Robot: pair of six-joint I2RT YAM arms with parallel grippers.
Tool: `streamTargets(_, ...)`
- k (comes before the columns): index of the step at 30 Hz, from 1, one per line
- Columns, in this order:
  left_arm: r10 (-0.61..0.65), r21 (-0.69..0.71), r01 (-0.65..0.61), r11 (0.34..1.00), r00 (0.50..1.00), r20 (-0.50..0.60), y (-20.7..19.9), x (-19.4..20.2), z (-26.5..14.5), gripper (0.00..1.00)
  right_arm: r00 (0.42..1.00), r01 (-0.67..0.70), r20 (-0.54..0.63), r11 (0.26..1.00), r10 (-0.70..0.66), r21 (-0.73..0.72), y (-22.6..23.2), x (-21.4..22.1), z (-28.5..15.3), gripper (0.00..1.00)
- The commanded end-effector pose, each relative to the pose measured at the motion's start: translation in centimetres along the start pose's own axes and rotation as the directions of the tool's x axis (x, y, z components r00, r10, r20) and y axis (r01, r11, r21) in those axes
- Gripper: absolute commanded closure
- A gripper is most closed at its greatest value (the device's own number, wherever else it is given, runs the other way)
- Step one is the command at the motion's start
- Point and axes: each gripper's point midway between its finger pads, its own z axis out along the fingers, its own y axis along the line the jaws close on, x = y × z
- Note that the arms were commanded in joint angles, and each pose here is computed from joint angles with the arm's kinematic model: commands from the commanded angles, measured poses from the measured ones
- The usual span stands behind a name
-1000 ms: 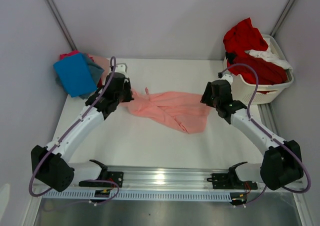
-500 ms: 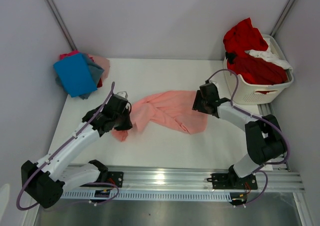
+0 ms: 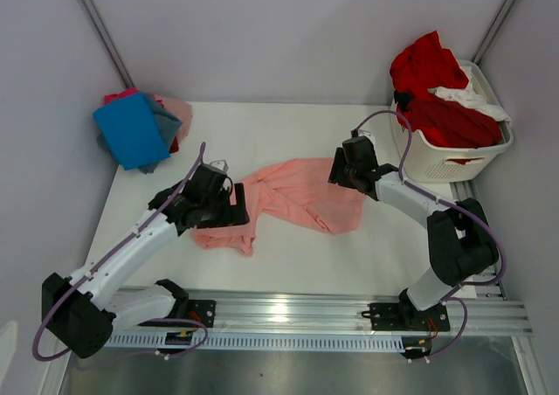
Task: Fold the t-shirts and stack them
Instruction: Flatten out the tshirt
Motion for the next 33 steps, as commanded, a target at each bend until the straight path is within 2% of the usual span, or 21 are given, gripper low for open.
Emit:
streamTargets(1, 0.059, 0.124, -0.059, 0.99, 0.998, 0.008, -2.9, -1.1, 1.3, 0.09, 0.999, 0.012, 0.039, 1.0, -0.012, 0.008, 0.1, -1.2, -0.4, 0.44)
streamTargets(5, 0.098, 0.152, -0.09, 0.984, 0.994, -0.044, -4.1, -0.9, 3.7, 0.1, 0.999, 0.008, 0.042, 1.0, -0.008, 0.006, 0.1, -1.0, -0.6, 0.44)
streamTargets(9, 0.129, 0.15, -0.118, 0.982, 0.989, -0.067, -4.3, -0.3, 4.4, 0.12, 0.999, 0.011, 0.037, 1.0, -0.011, 0.016, -0.1, -0.8, -0.8, 0.44)
streamTargets(15, 0.186, -0.016, -0.188, 0.982, 0.978, -0.091, -1.3, 1.0, 4.5, 0.14, 0.999, 0.006, 0.032, 1.0, -0.006, 0.019, -0.5, -0.3, -1.0, 0.45)
streamTargets(20, 0.193, -0.166, -0.195, 0.967, 0.981, -0.033, 1.9, 1.1, 3.4, 0.14, 1.0, 0.008, 0.03, 1.0, -0.008, 0.019, -0.4, 0.2, -0.9, 0.45)
streamTargets(24, 0.144, -0.225, -0.139, 0.964, 0.99, 0.003, 3.5, 1.5, 3.1, 0.13, 1.0, 0.006, 0.028, 1.0, -0.007, 0.013, -0.3, 0.3, -0.9, 0.45)
streamTargets(26, 0.114, -0.244, -0.117, 0.963, 0.993, -0.025, 3.8, 2.0, 3.5, 0.13, 1.0, 0.005, 0.031, 1.0, -0.005, 0.009, -0.1, 0.2, -0.9, 0.45)
streamTargets(29, 0.051, -0.206, -0.063, 0.976, 0.997, -0.062, 3.1, 3.0, 4.1, 0.13, 0.999, 0.001, 0.034, 1.0, -0.002, 0.005, -0.1, 0.2, -0.9, 0.45)
streamTargets(33, -0.026, -0.157, 0.025, 0.987, 1.0, -0.003, 2.8, 2.0, 4.3, 0.14, 1.0, 0.005, 0.03, 1.0, -0.005, 0.001, 0.0, 0.5, -1.0, 0.46)
